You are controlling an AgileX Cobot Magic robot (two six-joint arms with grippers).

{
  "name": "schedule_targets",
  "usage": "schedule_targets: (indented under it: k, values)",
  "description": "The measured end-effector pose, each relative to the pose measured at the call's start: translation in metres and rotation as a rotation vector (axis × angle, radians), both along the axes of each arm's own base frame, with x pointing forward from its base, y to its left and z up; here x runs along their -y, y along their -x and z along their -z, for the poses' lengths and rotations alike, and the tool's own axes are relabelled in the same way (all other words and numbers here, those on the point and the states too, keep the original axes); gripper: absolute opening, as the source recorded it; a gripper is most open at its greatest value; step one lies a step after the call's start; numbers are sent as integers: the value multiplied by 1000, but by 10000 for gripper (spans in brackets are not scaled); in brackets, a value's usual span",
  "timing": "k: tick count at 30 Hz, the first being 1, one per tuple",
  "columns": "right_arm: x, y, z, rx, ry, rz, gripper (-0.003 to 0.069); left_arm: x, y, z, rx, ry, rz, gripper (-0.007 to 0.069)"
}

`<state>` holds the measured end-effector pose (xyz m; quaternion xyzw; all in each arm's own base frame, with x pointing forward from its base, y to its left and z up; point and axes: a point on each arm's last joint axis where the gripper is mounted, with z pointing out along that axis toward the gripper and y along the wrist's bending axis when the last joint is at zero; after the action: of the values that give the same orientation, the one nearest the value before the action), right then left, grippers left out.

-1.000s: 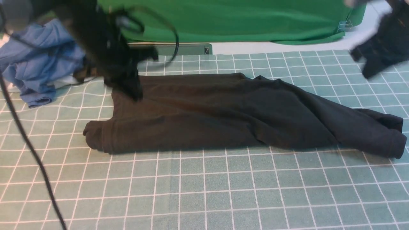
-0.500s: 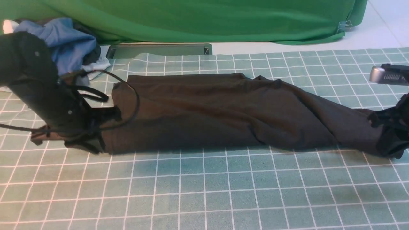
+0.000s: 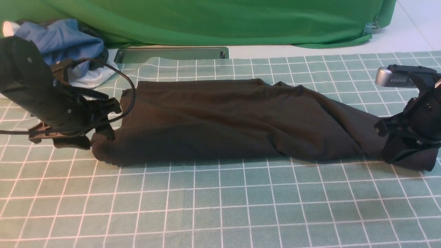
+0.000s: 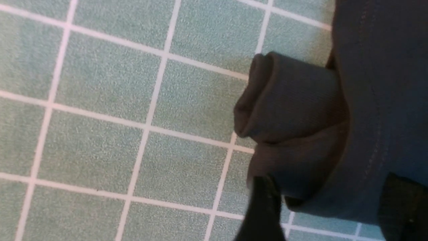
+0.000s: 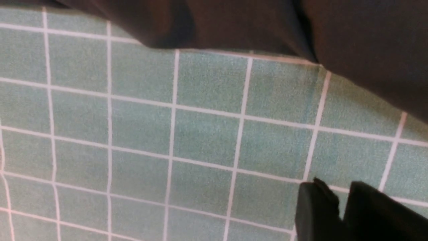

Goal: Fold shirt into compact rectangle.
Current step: 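Pull the folded dark garment lengthwise by its ends to straighten it flat on the table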

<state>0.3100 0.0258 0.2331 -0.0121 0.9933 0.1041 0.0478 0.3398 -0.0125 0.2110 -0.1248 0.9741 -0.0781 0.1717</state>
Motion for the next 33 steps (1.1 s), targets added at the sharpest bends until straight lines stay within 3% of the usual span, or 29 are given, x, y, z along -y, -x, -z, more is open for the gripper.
schedule_targets:
  k: [4,8,11,12,13,15,17,25,29,32,33]
  values:
    - [0,-2,-3,18,2,-21,158,2,-4,18,-51,19,13,484]
    - [-1,-6,-15,31,0,-40,165,5,-7,30,-73,45,53,424]
    - [1,-9,-23,43,-2,-42,170,6,-8,31,-64,45,79,335]
    - [4,-11,-28,51,-3,-37,181,6,-9,32,-52,42,96,247]
    - [5,-11,-29,52,-3,-34,183,6,-9,31,-49,39,104,223]
    - [10,-12,-31,49,0,-25,207,7,-8,30,-45,34,119,91]
    - [13,-10,-31,26,17,-28,228,7,-5,25,-53,28,138,34]
    - [25,-6,-28,-20,106,4,266,0,18,-10,-89,-66,222,10]
    - [26,1,-17,-68,119,-2,367,-12,33,-37,-65,-159,196,10]
    - [27,3,-10,-70,129,-9,456,-16,38,-49,-27,-139,144,12]
    - [27,3,-9,-68,132,-9,456,-16,39,-49,-26,-136,143,12]
